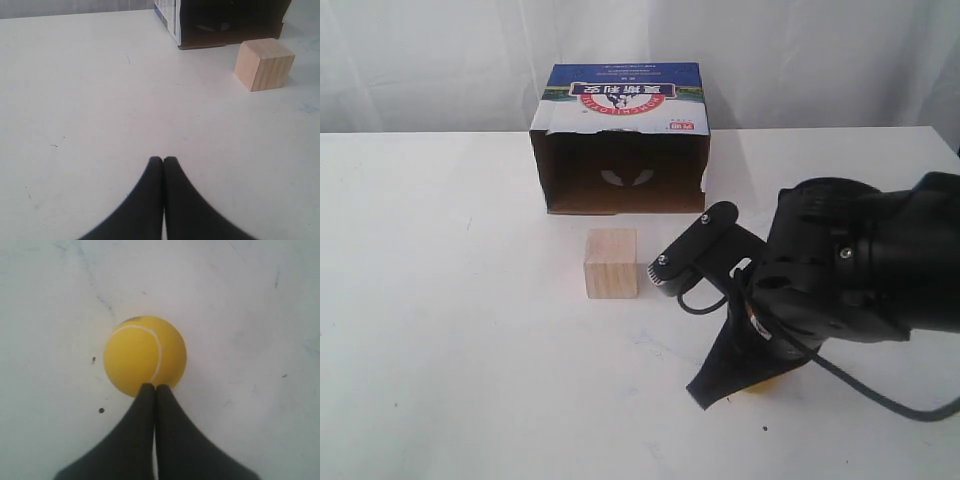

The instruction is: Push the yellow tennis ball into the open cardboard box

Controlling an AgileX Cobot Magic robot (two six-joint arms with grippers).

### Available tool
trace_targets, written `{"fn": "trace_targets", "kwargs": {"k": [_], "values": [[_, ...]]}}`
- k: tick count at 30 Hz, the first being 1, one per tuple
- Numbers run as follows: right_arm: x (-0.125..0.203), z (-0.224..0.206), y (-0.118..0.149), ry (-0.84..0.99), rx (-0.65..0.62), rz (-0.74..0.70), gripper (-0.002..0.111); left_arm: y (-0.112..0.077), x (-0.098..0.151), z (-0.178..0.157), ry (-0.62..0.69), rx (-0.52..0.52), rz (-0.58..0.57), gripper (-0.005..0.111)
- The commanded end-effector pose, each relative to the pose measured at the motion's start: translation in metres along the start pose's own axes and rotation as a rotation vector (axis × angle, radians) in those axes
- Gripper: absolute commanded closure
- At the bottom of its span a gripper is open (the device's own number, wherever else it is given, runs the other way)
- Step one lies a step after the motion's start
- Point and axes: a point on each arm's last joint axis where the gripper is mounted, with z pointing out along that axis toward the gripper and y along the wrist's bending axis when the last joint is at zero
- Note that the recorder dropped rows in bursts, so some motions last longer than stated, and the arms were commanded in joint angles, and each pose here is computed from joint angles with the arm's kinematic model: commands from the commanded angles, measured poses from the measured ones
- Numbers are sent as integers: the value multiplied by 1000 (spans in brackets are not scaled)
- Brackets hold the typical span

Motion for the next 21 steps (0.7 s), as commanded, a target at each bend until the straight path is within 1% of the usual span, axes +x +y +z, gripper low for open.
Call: {"fn": "trace_targets", "kwargs": {"k": [1, 12, 18, 21], "values": [[-2, 13, -17, -10, 15, 54, 108, -1, 1, 0, 0, 8, -9, 107], [-21, 37, -36, -189, -67, 130, 108, -1, 1, 0, 0, 8, -9, 107], [-24, 56, -64, -186, -6, 166, 108, -1, 1, 0, 0, 8, -9, 107], [-27, 64, -73, -234, -26, 186, 108, -1, 1, 0, 0, 8, -9, 107]]}}
